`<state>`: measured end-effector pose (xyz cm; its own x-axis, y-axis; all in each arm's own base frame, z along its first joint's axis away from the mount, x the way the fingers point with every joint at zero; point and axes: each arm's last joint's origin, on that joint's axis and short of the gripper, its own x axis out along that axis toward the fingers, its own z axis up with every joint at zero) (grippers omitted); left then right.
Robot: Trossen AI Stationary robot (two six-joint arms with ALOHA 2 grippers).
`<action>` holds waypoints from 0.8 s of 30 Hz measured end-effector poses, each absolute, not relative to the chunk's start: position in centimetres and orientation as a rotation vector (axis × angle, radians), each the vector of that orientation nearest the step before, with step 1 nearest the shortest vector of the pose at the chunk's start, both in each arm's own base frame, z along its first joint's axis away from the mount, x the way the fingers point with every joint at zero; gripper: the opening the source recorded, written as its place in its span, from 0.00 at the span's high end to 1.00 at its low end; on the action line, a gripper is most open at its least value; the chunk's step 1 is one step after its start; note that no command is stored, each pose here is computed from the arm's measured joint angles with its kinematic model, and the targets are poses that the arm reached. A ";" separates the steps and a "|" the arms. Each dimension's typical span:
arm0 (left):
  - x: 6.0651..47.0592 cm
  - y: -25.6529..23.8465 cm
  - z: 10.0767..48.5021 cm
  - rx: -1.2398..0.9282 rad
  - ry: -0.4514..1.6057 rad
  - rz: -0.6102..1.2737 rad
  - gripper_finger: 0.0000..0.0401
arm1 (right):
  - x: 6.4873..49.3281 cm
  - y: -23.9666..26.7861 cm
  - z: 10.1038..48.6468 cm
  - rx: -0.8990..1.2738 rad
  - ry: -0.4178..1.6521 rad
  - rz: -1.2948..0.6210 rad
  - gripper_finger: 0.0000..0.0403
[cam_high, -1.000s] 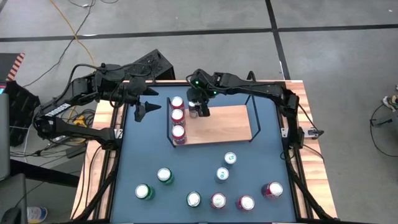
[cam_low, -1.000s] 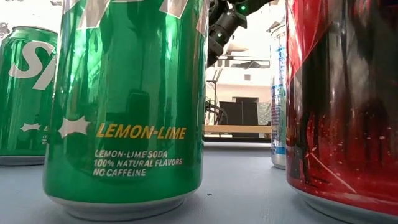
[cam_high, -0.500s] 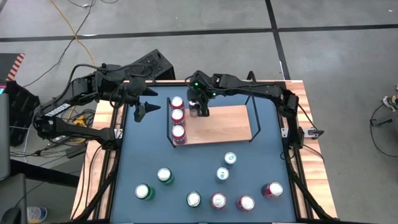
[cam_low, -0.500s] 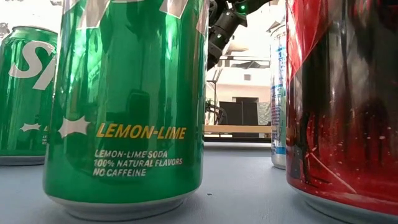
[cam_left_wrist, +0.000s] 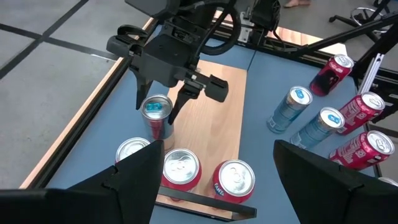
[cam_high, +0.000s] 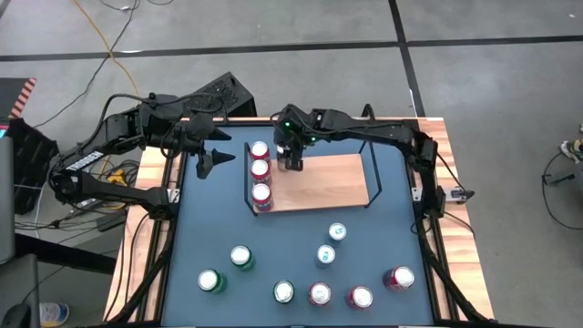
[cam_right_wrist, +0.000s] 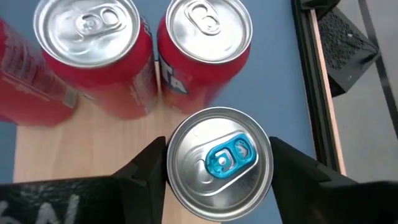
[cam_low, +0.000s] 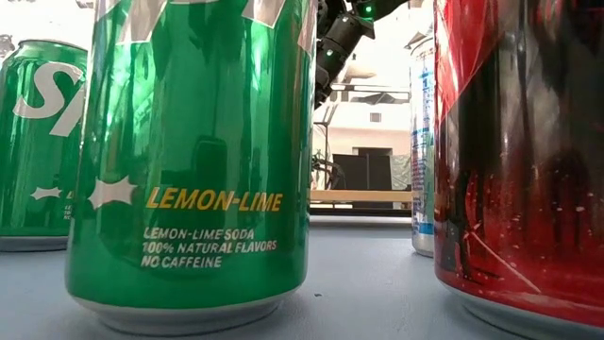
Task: Place canned beverage on shelf
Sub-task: Put the blue soda can on the shelf
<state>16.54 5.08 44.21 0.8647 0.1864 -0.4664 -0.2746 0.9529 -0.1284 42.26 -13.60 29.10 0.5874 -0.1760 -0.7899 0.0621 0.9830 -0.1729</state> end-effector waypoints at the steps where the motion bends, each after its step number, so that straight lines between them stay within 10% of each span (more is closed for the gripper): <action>1: 16.5 5.1 44.2 -0.194 0.468 0.243 0.29 | 42.3 -13.4 29.1 -0.121 0.933 -0.143 0.47; 24: 16.5 5.1 44.2 -0.188 0.467 0.242 0.29 | 42.9 -11.9 29.1 -0.013 0.913 -0.338 0.48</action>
<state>16.54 5.08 44.21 0.8650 0.1869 -0.4656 -0.2725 0.9542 -0.1232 42.88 -11.90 29.14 0.5622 -0.2923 -0.7736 0.2811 0.9473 -0.1537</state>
